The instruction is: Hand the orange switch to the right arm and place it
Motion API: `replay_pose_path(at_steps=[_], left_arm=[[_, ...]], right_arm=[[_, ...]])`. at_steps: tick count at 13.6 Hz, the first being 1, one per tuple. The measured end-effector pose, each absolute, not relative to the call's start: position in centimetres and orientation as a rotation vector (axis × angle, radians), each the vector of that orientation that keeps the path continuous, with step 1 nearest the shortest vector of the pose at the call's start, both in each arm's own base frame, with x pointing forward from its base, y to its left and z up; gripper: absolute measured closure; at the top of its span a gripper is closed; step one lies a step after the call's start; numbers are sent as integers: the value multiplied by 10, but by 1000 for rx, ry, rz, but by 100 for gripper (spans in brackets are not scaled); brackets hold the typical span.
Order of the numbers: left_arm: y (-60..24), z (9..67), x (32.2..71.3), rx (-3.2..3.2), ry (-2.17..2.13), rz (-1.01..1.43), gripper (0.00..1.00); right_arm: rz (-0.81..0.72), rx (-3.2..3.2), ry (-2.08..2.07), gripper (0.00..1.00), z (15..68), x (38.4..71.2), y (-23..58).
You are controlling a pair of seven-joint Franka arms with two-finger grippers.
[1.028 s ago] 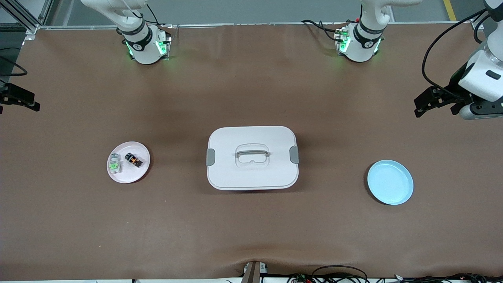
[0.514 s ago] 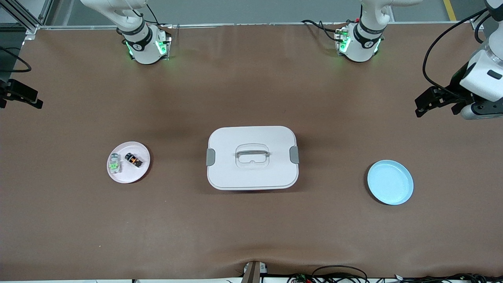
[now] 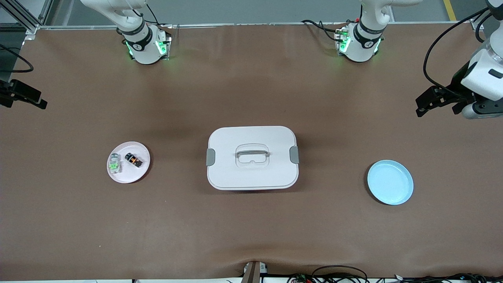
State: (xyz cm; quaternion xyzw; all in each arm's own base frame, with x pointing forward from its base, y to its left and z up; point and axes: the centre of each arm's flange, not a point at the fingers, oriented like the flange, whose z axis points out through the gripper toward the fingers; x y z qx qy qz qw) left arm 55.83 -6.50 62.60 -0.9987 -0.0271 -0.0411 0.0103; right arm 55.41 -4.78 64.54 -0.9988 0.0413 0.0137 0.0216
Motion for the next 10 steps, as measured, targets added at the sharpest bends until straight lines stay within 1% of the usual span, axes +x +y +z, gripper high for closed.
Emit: replay_pose_path(at_steps=[10], left_arm=[[-65,629,558,-3118,-86,-135,0]], right_arm=[[28,-3093,136,0,652,550,-48]])
